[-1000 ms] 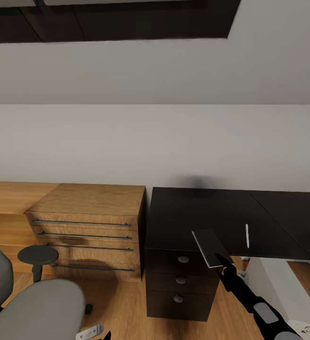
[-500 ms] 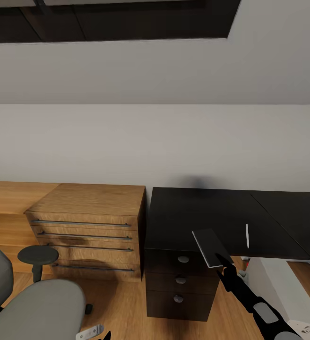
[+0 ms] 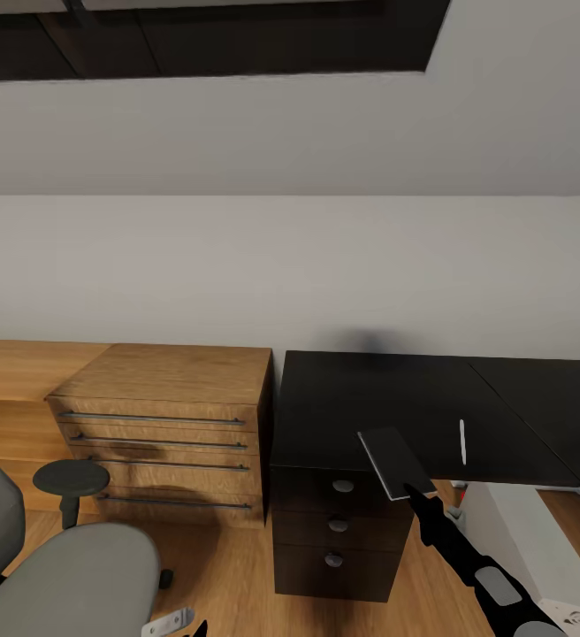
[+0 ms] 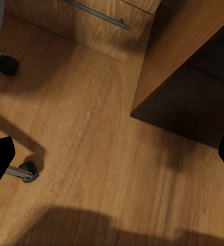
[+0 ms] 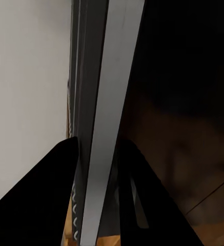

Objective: In the bedroom, organize the workspace by keeping the computer under the desk, ensuring the monitor is on the desk, placing the keyboard on the desk next to the monitor, placing the mouse on the desk next to the keyboard, moving the folder from the swivel chair onto the desk next to the mouse, stacking the notebook on top of the folder with the pen on top of the notebook, and positioning the swivel chair next to the desk.

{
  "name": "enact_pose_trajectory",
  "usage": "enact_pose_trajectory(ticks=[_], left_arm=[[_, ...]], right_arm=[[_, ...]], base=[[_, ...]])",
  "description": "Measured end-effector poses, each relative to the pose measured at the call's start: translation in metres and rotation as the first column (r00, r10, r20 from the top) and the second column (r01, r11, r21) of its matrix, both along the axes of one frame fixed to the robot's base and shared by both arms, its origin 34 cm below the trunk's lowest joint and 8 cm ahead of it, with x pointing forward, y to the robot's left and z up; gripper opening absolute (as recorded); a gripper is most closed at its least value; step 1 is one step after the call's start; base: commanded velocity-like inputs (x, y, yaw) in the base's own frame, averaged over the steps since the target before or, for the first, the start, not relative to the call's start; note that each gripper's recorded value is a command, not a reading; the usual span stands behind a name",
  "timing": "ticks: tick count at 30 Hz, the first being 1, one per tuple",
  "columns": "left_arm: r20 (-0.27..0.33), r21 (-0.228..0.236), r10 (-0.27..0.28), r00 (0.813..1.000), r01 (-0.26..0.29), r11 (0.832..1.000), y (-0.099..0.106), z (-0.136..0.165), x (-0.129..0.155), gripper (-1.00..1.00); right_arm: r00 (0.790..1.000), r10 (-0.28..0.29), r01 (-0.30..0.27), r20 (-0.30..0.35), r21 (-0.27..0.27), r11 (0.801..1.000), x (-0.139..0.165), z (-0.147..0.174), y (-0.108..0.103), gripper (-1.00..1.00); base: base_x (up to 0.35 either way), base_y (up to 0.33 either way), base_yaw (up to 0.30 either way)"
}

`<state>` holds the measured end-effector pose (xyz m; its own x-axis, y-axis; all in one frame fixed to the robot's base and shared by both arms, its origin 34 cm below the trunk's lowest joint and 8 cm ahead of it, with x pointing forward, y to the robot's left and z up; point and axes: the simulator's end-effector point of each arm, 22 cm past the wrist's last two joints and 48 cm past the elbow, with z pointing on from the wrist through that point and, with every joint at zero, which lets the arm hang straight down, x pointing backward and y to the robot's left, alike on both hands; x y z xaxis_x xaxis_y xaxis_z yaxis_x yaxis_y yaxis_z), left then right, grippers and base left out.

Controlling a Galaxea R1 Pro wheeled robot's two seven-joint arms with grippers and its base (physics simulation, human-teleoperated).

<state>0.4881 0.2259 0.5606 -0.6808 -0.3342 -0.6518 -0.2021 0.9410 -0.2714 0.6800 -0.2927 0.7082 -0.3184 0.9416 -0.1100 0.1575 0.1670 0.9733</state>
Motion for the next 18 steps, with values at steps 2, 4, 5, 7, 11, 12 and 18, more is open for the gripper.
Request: enact_pose_trajectory(ticks=[2, 4, 5, 7, 11, 12, 18], left_arm=[[0.0, 0.0, 0.0, 1.0, 0.0, 1.0, 0.0, 0.0, 0.0, 1.0], [0.0, 0.0, 0.0, 1.0, 0.0, 1.0, 0.0, 0.0, 0.0, 1.0], [0.0, 0.0, 0.0, 1.0, 0.0, 1.0, 0.0, 0.0, 0.0, 1.0], [0.0, 0.0, 0.0, 1.0, 0.0, 1.0, 0.0, 0.0, 0.0, 1.0], [0.001, -0.001, -0.001, 1.0, 0.001, 1.0, 0.0, 0.005, 0.0, 1.0], [0.0, -0.001, 0.0, 1.0, 0.0, 1.0, 0.0, 0.007, 0.0, 1.0], [0.0, -0.001, 0.0, 1.0, 0.0, 1.0, 0.0, 0.017, 0.001, 1.0]], right_arm=[[1.0, 0.0, 0.0, 0.0, 0.0, 1.0, 0.0, 0.0, 0.0, -1.0], [1.0, 0.001, -0.001, 0.0, -0.001, 1.0, 0.0, 0.0, 0.0, -1.0], [1.0, 0.002, -0.002, 0.0, -0.002, 1.0, 0.0, 0.0, 0.0, -1.0], [1.0, 0.002, -0.002, 0.001, -0.001, 1.0, 0.0, 0.0, 0.0, -1.0], [1.0, 0.004, -0.004, -0.002, -0.005, 1.0, 0.0, 0.005, 0.0, -1.0], [1.0, 0.005, -0.005, -0.001, -0.005, 1.0, 0.0, 0.006, 0.0, -1.0], [1.0, 0.005, -0.005, -0.001, -0.012, 1.0, 0.001, 0.017, -0.001, -1.0]], base=[[0.0, 0.0, 0.0], [0.0, 0.0, 0.0], [0.0, 0.0, 0.0], [0.0, 0.0, 0.0], [0.0, 0.0, 0.0], [0.0, 0.0, 0.0], [0.0, 0.0, 0.0]])
